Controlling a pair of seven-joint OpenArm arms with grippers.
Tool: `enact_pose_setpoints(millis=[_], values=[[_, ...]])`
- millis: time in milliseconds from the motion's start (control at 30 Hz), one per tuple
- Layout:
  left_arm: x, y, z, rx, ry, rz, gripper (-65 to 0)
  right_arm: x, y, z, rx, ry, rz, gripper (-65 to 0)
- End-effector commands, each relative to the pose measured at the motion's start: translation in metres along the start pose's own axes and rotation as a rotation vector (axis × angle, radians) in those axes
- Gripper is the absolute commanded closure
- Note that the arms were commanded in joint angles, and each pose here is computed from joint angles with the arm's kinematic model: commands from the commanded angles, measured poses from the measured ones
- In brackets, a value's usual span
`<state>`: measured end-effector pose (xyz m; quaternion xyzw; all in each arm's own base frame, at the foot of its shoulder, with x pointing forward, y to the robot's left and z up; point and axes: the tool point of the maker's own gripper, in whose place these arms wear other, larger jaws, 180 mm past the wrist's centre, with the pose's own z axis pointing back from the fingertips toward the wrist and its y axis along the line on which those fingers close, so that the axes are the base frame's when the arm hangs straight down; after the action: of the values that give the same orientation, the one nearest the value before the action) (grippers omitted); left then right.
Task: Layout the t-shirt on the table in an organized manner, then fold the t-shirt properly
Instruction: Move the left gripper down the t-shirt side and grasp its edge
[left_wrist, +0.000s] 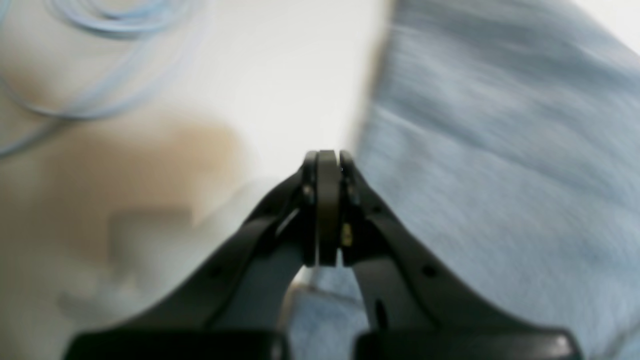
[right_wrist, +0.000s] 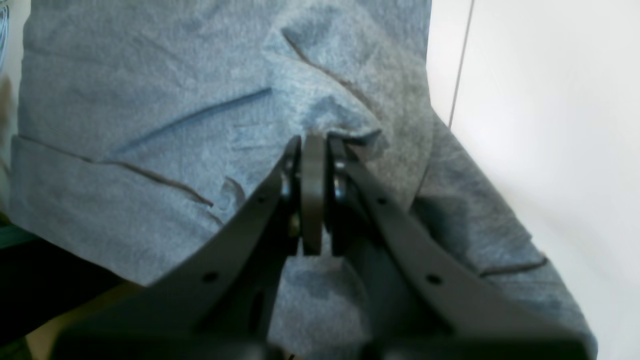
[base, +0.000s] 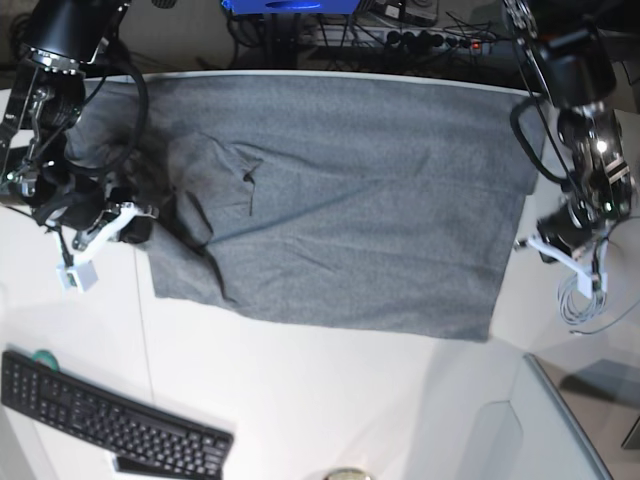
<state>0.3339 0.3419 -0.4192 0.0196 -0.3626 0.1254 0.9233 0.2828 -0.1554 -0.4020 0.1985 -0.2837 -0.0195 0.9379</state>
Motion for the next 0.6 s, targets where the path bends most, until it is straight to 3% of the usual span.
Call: enact_pose_setpoints(millis=[0, 67, 100, 267, 367, 467, 567], values=[[0.032, 0.006, -0.001, 0.002, -0.059, 0.008, 0.0, 0.022, 0.0, 0.007, 0.006, -0.062, 0.031, -0.6], [0.047, 0.007, -0.011, -0.004, -0.059, 0.043, 0.0, 0.025, 0.0, 0.007, 0.006, -0.068, 0.034, -0.6], [0.054, 0.005, -0.015, -0.012, -0.058, 0.06, -3.1, 0.026, 0.001, 0.007, 0.006, -0.069, 0.035, -0.6], [0.077, -0.029, -0.038, -0.068, -0.078, -0.046, -45.3, 0.037, 0.002, 0.008, 0.009, -0.087, 0.044, -0.6], [0.062, -0.041, -0.058, -0.086, -0.051, -0.092, -63.8, 0.039, 0.002, 0.009, 0.006, -0.093, 0.049, -0.6], [0.035, -0.033, -0.076, -0.071, -0.006, -0.004, -64.5, 0.04, 0.003, 0.01, 0.006, -0.098, 0.05, -0.6], [0.021, -0.029, -0.082, -0.057, -0.015, 0.033, -59.9, 0.04, 0.003, 0.01, 0.006, -0.098, 0.05, -0.6]])
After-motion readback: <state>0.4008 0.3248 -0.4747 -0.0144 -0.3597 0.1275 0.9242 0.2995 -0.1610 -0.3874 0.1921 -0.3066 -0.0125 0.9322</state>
